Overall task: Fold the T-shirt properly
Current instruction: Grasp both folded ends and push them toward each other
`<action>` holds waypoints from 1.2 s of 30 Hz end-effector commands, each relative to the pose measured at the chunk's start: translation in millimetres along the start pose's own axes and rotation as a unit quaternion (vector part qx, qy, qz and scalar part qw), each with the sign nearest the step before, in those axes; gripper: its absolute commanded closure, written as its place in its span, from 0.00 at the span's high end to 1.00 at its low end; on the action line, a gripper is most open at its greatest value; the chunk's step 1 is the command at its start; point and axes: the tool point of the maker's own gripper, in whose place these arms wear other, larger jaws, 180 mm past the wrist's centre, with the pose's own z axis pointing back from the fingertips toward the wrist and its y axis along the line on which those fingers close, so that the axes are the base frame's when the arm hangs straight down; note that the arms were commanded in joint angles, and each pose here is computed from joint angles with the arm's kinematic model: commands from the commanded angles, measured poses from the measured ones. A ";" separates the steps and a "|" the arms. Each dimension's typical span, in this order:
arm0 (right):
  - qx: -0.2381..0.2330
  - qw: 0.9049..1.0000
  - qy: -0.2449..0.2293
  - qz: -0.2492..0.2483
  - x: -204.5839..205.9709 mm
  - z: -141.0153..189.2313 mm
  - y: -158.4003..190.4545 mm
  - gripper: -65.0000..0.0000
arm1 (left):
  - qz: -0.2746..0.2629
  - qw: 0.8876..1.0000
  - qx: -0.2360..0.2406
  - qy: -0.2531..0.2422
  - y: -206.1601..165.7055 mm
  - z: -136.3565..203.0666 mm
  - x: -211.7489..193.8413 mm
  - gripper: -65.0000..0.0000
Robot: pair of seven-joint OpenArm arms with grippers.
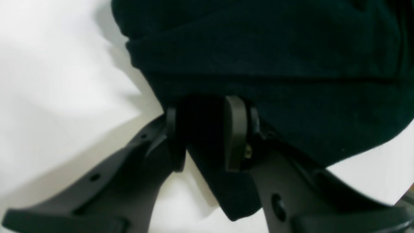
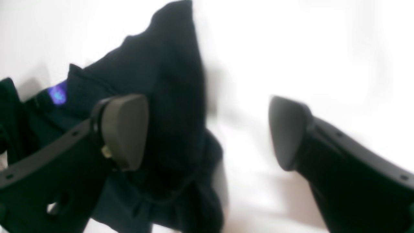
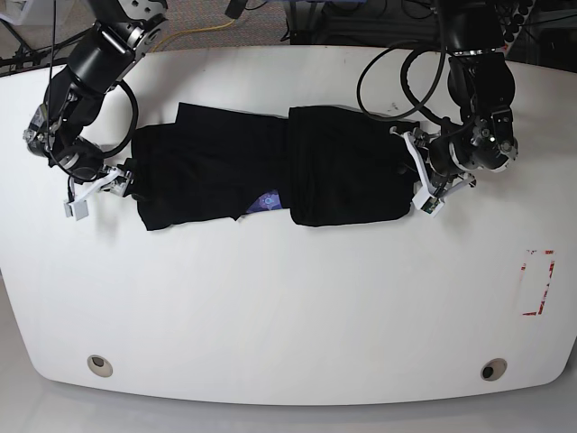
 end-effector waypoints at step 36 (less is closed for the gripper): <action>0.068 0.978 -0.087 0.175 3.7 39.1 154.9 0.00 | 0.076 0.996 -0.041 -0.015 -31.2 -27.5 5.6 0.26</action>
